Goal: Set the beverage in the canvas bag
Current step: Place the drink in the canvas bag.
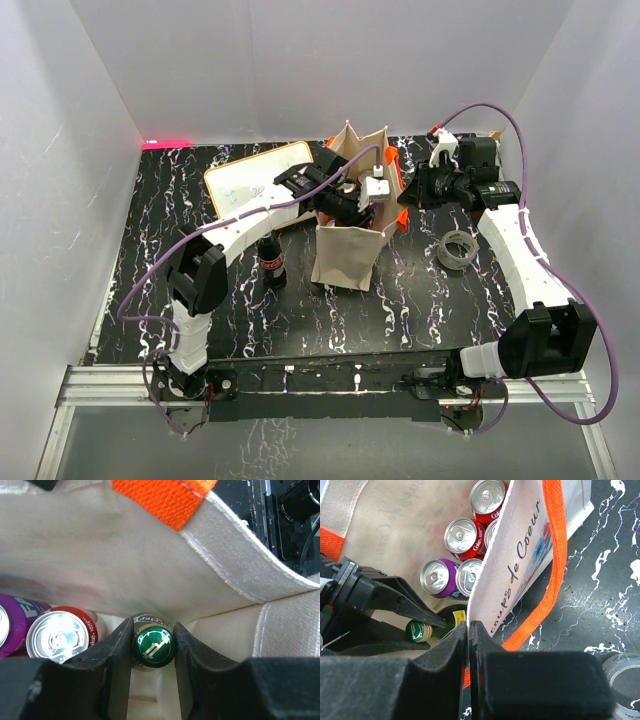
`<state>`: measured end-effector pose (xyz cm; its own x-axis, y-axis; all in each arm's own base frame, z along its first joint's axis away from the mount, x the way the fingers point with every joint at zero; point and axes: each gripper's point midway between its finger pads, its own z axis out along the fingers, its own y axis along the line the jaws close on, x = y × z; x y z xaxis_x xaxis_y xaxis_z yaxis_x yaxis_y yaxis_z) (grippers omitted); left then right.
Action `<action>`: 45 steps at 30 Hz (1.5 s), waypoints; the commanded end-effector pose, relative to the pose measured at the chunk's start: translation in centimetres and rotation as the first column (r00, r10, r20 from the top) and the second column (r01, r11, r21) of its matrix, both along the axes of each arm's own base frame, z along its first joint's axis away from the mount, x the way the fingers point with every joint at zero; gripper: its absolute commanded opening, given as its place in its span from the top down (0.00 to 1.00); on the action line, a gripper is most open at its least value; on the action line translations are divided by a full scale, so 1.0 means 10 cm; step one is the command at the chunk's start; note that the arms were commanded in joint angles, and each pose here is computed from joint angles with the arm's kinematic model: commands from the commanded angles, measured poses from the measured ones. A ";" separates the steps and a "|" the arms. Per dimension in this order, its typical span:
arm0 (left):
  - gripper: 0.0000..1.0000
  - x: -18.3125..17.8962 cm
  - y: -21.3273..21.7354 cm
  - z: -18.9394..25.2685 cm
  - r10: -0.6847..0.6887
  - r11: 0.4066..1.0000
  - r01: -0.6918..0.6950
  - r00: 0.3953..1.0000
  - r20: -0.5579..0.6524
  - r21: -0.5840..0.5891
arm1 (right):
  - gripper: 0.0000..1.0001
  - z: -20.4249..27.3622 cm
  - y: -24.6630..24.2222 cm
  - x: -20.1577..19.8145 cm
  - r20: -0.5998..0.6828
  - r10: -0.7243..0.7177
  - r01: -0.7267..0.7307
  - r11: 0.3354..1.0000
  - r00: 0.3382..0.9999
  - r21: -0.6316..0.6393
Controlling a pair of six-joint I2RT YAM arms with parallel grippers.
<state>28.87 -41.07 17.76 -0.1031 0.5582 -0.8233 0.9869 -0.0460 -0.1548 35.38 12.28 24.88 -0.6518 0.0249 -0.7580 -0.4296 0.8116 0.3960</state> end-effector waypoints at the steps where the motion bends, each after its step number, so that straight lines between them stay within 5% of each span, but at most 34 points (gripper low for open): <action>1: 0.98 -0.63 -0.15 0.39 -0.220 0.971 0.206 0.968 -0.121 -0.121 | 0.92 0.40 0.01 0.13 0.169 0.002 -0.005 1.000 0.986 0.018; 23: 0.45 -0.63 -0.15 0.54 -0.216 0.976 0.210 0.968 -0.125 -0.062 | 0.92 0.41 0.00 0.07 0.182 -0.001 -0.001 1.000 0.983 0.011; 35: 0.42 -0.41 -0.17 0.99 -0.125 0.987 0.125 0.992 0.012 -0.098 | 0.92 0.43 0.00 0.08 0.188 0.006 -0.008 1.000 0.982 0.010; 45: 0.43 0.00 0.12 1.78 0.162 0.968 -0.115 0.965 0.207 -0.222 | 0.88 0.46 0.05 0.00 0.189 0.048 -0.052 0.999 0.981 0.016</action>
